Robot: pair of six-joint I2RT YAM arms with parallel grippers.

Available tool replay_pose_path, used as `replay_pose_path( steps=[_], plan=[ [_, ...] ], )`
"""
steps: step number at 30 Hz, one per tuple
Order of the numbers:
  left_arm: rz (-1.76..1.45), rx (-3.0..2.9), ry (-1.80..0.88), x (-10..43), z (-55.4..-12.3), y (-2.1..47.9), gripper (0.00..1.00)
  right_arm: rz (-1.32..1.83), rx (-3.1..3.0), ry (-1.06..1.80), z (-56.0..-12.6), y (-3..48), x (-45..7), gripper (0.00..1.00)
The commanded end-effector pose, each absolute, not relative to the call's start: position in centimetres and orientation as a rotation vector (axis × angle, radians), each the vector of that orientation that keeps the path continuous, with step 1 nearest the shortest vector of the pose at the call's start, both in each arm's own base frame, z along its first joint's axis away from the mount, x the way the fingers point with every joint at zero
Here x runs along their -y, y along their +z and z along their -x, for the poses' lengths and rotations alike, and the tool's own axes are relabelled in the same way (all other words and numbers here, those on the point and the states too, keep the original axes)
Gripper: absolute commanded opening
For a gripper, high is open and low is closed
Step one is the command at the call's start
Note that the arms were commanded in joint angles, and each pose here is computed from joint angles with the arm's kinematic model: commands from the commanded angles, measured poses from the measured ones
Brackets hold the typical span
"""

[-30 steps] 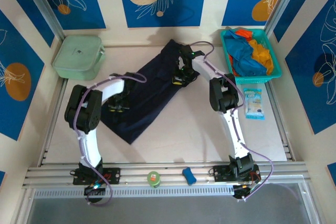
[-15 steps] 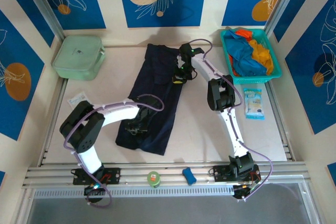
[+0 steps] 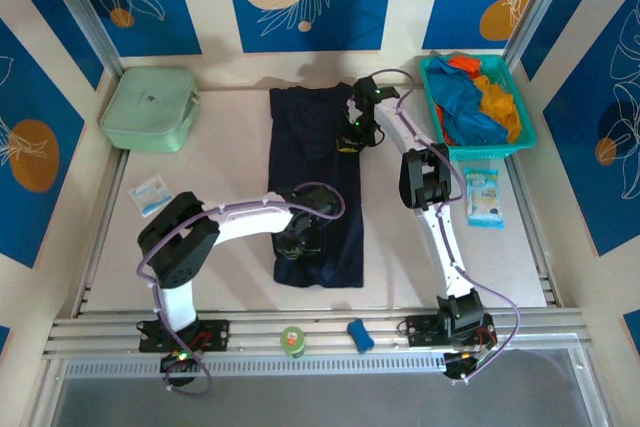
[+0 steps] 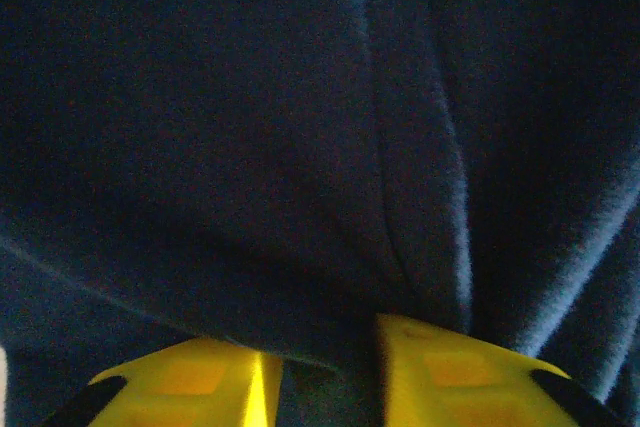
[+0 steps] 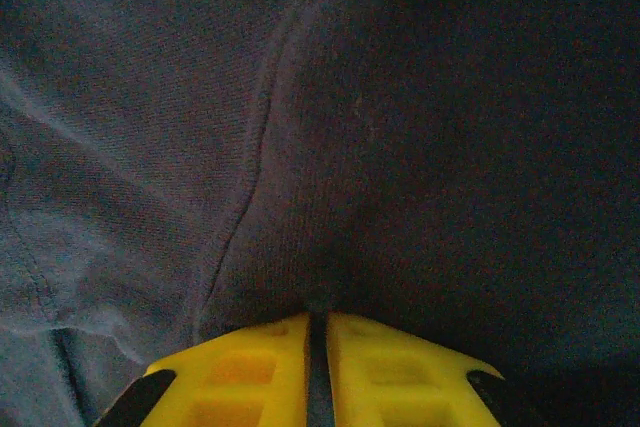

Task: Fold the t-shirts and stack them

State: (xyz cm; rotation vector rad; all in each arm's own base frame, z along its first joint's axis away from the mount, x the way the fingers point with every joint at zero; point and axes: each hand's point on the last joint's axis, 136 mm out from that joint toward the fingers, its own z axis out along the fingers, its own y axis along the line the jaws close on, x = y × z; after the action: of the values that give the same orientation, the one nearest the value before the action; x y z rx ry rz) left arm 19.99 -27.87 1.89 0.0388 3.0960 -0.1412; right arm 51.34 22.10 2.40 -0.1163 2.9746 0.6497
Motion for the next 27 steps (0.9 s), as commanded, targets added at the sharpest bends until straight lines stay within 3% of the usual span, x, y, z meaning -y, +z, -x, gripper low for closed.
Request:
replay_pose_path(
  steps=[1,8,14,20,27],
  plan=[
    [-0.079,-3.151,-0.118,28.1,-18.4,1.5,0.36,0.152,-3.022,0.573,-50.4,2.0,-21.1,0.17],
    [-0.105,-3.052,0.024,25.6,-19.4,5.8,0.45,0.203,-2.910,0.466,-48.3,8.8,-20.8,0.33],
    [-0.162,-2.979,0.118,24.7,-20.9,8.6,0.50,0.275,-2.874,0.326,-40.0,11.0,-20.6,0.45],
    [-0.169,-2.978,0.170,23.5,-22.0,7.0,0.51,0.327,-2.941,0.286,-32.0,8.2,-22.3,0.43],
    [-0.179,-3.002,0.262,22.1,-22.0,3.2,0.49,0.293,-3.005,0.242,-30.8,4.8,-23.9,0.37]
  ],
)
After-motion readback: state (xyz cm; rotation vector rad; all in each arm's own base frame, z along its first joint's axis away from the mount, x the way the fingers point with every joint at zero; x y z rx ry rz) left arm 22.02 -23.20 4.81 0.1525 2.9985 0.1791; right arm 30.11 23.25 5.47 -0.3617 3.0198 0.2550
